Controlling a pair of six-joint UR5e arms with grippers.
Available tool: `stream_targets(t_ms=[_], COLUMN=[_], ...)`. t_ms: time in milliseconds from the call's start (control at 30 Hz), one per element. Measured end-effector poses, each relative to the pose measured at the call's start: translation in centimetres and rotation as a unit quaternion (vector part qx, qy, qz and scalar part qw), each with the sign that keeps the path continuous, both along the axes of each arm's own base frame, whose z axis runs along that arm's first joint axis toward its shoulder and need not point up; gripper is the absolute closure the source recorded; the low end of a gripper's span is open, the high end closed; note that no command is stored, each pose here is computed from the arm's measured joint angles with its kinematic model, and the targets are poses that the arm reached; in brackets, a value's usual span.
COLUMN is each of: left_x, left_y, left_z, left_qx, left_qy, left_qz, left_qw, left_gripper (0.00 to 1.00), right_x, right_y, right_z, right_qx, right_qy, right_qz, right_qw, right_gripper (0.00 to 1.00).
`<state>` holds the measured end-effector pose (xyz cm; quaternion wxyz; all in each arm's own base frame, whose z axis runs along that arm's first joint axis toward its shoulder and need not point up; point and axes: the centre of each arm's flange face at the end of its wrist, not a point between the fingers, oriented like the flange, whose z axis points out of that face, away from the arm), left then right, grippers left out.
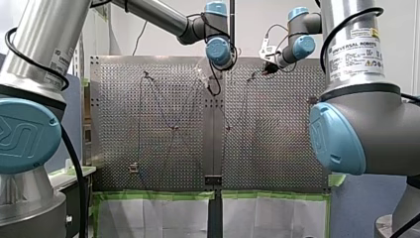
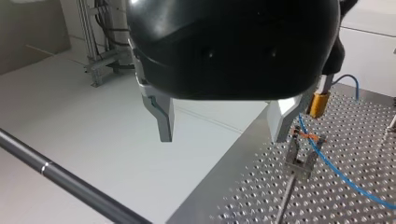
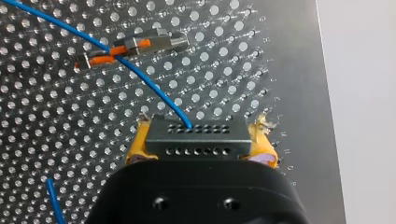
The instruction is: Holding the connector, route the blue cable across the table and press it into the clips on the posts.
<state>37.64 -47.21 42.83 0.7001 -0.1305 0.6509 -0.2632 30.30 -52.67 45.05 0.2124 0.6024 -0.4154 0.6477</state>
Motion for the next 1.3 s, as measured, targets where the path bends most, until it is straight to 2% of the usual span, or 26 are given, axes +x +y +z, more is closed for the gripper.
stream_targets(t_ms=[200, 667, 1300], left_x=[-0.4, -1.4, -3.0], left_y=[0.4, 1.2, 3.2], left_z=[-2.1, -7.0, -12.8], left_qx=[-0.002, 0.045, 0.049], left_qy=[0.002, -0.005, -0.006], left_qz=[0.012, 0.018, 0.021], left_qw=[0.9999, 0.9988, 0.9986], left_gripper=[0.00, 0.00, 0.00], right_x=[0.0, 0.0, 0.0], right_y=[0.0, 0.0, 0.0], right_z=[0.0, 0.0, 0.0], right_qx=[0.000, 0.000, 0.000], right_qy=[0.000, 0.000, 0.000], right_qz=[0.000, 0.000, 0.000], right_qw=[1.0000, 1.0000, 1.0000], right_gripper=[1.00, 1.00, 1.00])
